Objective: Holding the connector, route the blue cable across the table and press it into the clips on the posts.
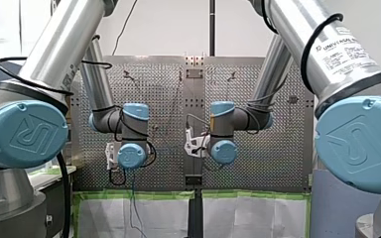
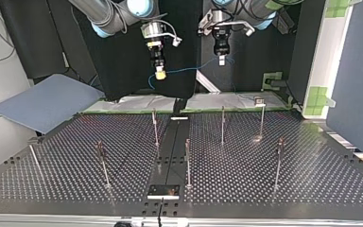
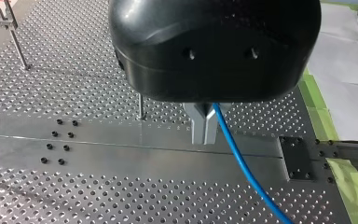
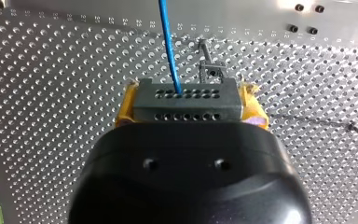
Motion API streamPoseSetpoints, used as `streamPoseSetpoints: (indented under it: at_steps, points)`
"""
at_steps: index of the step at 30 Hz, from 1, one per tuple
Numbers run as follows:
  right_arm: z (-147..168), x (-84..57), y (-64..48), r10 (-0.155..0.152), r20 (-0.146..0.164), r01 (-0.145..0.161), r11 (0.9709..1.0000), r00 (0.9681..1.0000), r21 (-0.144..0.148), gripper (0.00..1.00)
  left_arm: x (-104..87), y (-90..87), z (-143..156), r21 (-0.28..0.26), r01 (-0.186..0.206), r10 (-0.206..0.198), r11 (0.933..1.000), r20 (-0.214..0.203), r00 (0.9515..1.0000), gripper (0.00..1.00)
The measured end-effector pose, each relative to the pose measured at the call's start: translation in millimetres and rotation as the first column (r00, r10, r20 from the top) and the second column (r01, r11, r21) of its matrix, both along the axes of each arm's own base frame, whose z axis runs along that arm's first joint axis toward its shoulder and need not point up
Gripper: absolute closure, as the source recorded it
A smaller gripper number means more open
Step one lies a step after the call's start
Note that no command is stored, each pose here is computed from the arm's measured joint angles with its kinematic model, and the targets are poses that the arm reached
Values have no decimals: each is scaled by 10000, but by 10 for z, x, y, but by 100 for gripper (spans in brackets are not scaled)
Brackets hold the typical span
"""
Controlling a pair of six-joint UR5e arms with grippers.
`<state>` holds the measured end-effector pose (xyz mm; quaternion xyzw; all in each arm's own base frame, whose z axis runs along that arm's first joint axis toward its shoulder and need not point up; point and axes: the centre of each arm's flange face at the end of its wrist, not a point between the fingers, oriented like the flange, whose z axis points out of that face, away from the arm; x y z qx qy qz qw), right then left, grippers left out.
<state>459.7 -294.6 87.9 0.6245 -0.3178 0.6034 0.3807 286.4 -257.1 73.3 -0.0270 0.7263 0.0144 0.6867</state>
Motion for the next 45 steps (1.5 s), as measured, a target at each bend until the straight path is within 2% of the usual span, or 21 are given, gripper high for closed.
streamPoseSetpoints:
  at_steps: [4,7,11,14,24,26,28,31,35,38,42,45]
  points:
    - [-91,97,59,-9,-204,13,9998,9998,186,100,0,0,0,0,0,0,10000,0,10000,100]
    - [-215,118,88,-157,-496,178,9989,9986,433,100,0,0,0,0,0,0,10000,0,10000,100]
    - [-439,59,129,-403,-1059,497,9950,9936,870,100,0,0,0,0,0,0,10000,0,10000,100]
    - [-567,15,161,-438,-1415,603,9916,9890,1143,100,0,0,0,0,0,0,10000,0,10000,100]
    - [-680,-69,235,-351,-2133,727,9826,9764,1708,100,-2,5,1,12,-15,15,10000,-8,10000,100]
    - [-664,-62,250,-265,-2226,673,9817,9746,1781,100,-5,38,10,99,-119,120,9999,-47,9999,100]
    - [-609,-29,247,-160,-2185,565,9819,9757,1809,100,-6,66,38,230,-214,216,9995,-79,9997,100]
    - [-460,65,227,22,-1914,334,9826,9815,1825,100,-8,91,100,427,-302,306,9986,-104,9995,100]
    - [-203,206,192,328,-1381,-74,9835,9899,1808,100,25,135,201,414,-592,595,9974,-60,9982,100]
    - [-7,305,148,540,-980,-359,9835,9937,1773,100,98,149,312,159,-902,901,9958,97,9959,100]
    - [241,413,90,807,-618,-695,9837,9948,1660,100,223,155,490,-309,-1333,1344,9906,372,9902,100]
    - [436,479,35,981,-322,-918,9831,9947,1584,100,339,171,659,-755,-1716,1764,9823,621,9824,100]
